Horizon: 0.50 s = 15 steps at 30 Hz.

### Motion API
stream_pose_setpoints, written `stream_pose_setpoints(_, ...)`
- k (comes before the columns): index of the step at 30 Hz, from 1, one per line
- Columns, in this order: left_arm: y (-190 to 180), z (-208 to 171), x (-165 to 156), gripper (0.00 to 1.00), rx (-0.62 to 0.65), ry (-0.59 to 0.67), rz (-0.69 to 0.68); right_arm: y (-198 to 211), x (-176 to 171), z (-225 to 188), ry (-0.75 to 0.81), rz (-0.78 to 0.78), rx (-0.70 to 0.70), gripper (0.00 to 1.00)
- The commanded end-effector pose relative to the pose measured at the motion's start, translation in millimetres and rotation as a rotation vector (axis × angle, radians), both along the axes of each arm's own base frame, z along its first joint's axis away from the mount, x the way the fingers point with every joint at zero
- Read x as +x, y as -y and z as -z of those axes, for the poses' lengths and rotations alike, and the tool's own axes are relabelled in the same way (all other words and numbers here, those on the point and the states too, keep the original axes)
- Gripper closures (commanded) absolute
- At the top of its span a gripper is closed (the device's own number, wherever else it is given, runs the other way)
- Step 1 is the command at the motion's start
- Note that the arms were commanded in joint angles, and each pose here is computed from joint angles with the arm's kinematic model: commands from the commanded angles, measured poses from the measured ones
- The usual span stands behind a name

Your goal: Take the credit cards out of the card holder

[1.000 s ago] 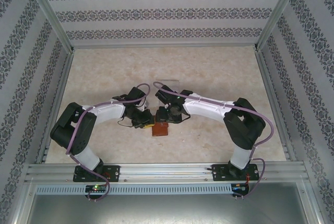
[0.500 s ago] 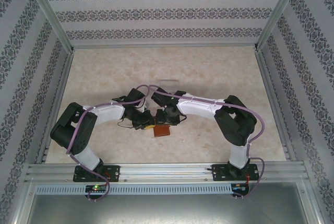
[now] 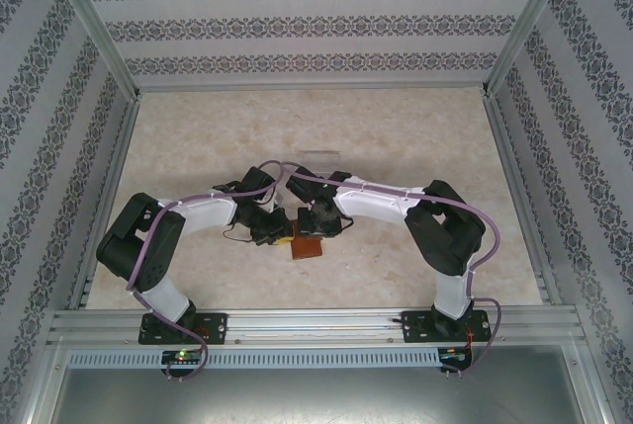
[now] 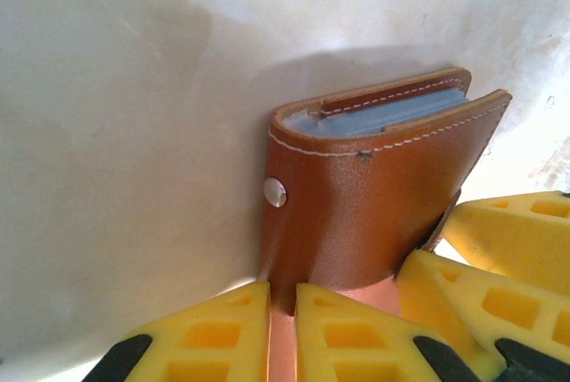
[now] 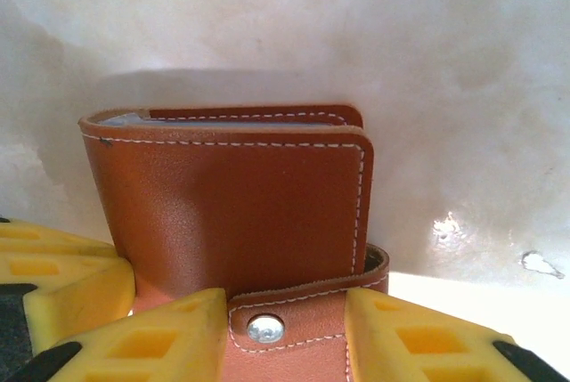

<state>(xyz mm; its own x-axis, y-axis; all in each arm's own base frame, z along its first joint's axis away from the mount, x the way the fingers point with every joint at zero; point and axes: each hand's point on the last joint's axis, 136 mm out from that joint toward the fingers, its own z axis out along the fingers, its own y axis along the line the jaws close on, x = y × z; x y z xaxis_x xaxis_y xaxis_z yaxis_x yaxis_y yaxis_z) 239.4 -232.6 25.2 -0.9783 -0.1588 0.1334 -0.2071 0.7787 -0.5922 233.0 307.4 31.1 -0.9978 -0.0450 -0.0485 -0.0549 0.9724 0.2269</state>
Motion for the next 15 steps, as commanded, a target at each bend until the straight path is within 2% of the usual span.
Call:
stream_pose_setpoints(1, -17.4, 25.1, -16.8, 0.87, 0.103, -0.094, -0.016, 3.4, -3.2, 8.4, -0.006, -0.018, -0.047, 0.65)
stream_pose_setpoints(6, -27.1, 28.7, -18.9, 0.88, 0.169, -0.107, -0.013, 2.8, -2.4, 3.2, 0.008, -0.027, -0.035, 0.8)
stream_pose_setpoints(12, -40.3, 33.8, -22.5, 0.89, 0.257, -0.129, 0.003, 2.0, 1.7, -12.3, 0.044, -0.027, -0.015, 0.92)
stream_pose_setpoints(15, -43.7, 34.8, -23.5, 0.89, 0.283, -0.135, 0.01, 4.0, 2.1, -18.1, 0.059, -0.025, -0.013, 0.94)
